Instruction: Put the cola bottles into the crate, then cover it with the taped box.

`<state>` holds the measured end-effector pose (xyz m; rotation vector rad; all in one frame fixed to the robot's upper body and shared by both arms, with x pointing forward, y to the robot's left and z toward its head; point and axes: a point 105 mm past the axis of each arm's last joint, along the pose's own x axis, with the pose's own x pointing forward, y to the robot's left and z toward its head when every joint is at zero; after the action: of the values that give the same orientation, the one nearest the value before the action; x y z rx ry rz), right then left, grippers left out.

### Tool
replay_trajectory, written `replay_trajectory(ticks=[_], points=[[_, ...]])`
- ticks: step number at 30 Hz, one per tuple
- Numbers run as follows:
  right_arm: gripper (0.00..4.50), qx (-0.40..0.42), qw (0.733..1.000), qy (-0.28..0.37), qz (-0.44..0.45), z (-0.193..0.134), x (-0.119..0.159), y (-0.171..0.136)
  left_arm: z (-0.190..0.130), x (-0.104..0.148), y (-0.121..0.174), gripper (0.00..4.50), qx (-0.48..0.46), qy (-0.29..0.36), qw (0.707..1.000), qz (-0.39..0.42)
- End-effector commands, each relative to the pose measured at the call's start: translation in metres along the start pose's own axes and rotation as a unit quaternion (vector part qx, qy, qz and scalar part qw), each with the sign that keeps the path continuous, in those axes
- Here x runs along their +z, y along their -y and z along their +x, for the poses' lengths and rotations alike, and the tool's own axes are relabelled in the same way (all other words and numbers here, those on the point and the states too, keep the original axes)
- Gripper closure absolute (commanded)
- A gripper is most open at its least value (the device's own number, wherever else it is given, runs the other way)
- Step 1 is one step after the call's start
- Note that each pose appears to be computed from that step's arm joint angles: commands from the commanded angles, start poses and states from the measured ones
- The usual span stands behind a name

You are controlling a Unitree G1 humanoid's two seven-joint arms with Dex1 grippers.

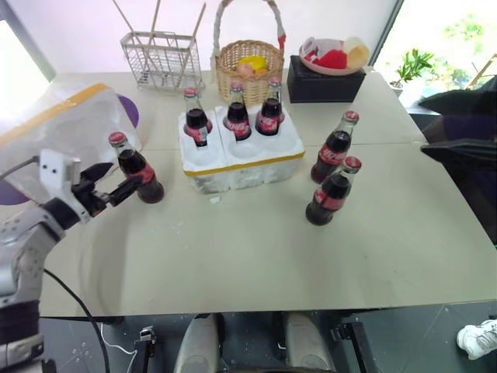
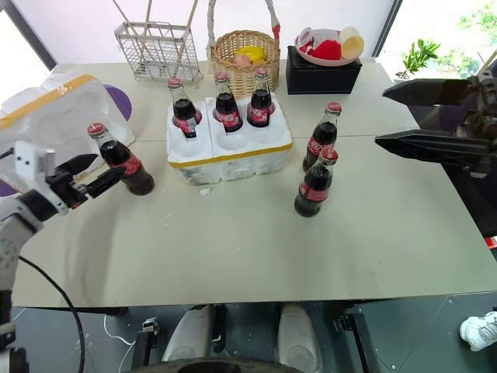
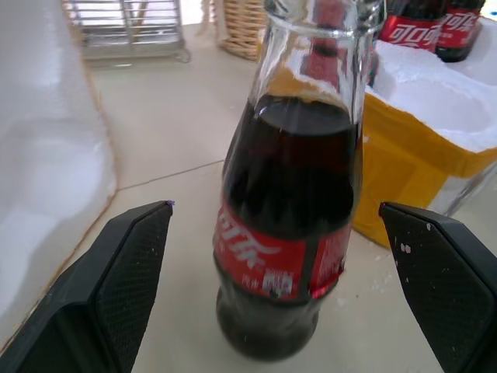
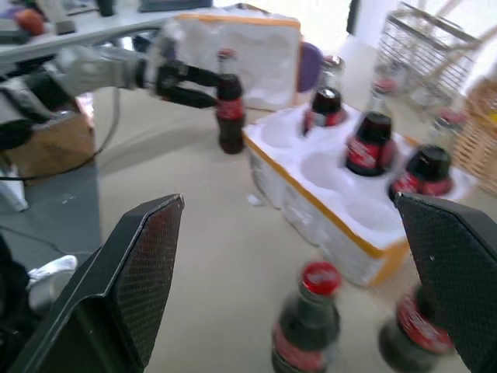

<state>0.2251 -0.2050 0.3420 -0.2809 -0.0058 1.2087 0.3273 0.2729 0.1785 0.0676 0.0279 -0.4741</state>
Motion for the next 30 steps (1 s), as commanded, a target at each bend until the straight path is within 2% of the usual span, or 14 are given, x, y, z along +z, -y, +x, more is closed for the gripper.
replay_trajectory(ticks=[1,10,15,17,20,26,30], points=[[0.04,0.016,1.0,0.017,-0.018,0.005,0.011,-0.012,0.01,0.005,-0.005,0.0,-0.012,0.002,0.999,0.029],[0.04,0.033,0.999,0.014,-0.013,0.013,0.005,-0.02,0.027,-0.019,0.001,0.0,-0.056,-0.042,0.996,0.057],[0.04,0.034,0.999,0.019,-0.011,0.016,0.006,-0.02,0.029,-0.014,0.001,0.0,-0.057,-0.024,0.997,0.047],[0.0,0.036,0.999,0.018,-0.009,0.017,0.004,-0.02,0.03,-0.009,0.0,0.56,-0.055,-0.012,0.998,0.038],[0.0,0.038,0.999,0.017,-0.003,0.019,0.002,-0.019,0.031,-0.004,0.001,1.72,-0.057,-0.001,0.998,0.029],[0.0,0.052,0.998,0.017,0.015,0.023,-0.002,-0.022,0.028,0.001,0.008,1.69,-0.072,-0.009,0.997,0.031],[0.0,0.04,0.999,0.013,-0.002,0.027,-0.005,-0.02,0.011,0.019,0.021,1.69,-0.132,-0.026,0.991,0.025]])
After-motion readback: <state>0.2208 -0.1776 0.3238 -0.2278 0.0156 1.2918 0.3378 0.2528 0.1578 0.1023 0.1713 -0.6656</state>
